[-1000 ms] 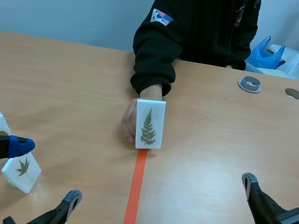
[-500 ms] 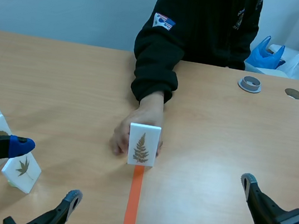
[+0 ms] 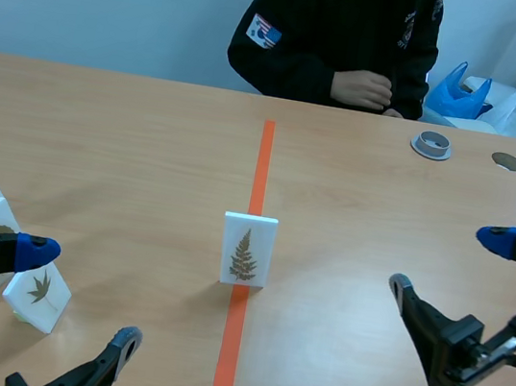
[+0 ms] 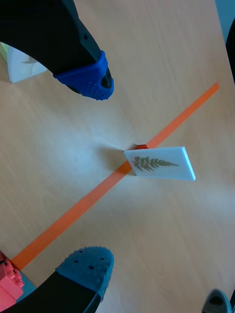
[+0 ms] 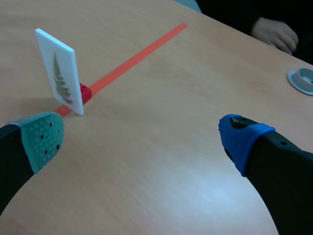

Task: Sort the leaf by its shape. The table is split by an orange tape line. A compound leaf with several leaflets goes to the left side, a simple leaf with one blade goes to the right side. Return to the home posture when a red brick is placed on the table.

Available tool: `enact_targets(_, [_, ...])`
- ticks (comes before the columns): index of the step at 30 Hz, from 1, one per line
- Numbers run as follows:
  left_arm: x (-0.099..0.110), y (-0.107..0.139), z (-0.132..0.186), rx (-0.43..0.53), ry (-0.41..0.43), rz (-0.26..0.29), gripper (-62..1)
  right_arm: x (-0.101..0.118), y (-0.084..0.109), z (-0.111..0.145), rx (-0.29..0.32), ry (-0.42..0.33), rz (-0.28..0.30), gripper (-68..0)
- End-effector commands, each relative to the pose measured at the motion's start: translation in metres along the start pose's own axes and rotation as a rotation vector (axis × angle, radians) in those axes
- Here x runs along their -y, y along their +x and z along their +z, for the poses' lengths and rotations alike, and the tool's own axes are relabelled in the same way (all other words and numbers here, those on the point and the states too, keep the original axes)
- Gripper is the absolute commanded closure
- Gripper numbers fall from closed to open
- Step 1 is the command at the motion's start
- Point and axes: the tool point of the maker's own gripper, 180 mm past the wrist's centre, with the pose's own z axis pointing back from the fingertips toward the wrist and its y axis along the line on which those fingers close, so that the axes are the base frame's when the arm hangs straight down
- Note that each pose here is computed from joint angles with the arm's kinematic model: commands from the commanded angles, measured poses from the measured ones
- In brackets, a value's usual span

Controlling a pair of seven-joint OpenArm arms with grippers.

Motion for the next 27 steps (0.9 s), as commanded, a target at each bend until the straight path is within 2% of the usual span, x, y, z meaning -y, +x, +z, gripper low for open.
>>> enact_targets(1, [0.0,0.004,0.0,0.019,0.003,0.011,-62.3,0.001,0.011,-0.011,0.051,0.014,0.013,-67.9])
enact_targets(6, [0.0,0.004,0.0,0.019,0.003,0.011,-62.3,-0.02,0.0,-0.043,0.06,0.106,-0.002,-67.9])
enact_targets(12, [0.0,0.004,0.0,0.019,0.003,0.011,-62.3,-0.04,-0.009,-0.076,0.068,0.179,-0.012,-67.9])
enact_targets(20, [0.0,0.004,0.0,0.018,0.003,0.011,-62.3,-0.066,-0.01,-0.118,0.083,0.197,-0.013,-67.9])
enact_targets(27, [0.0,0.004,0.0,0.018,0.003,0.011,-62.3,-0.092,-0.017,-0.147,0.065,0.213,0.007,-67.9])
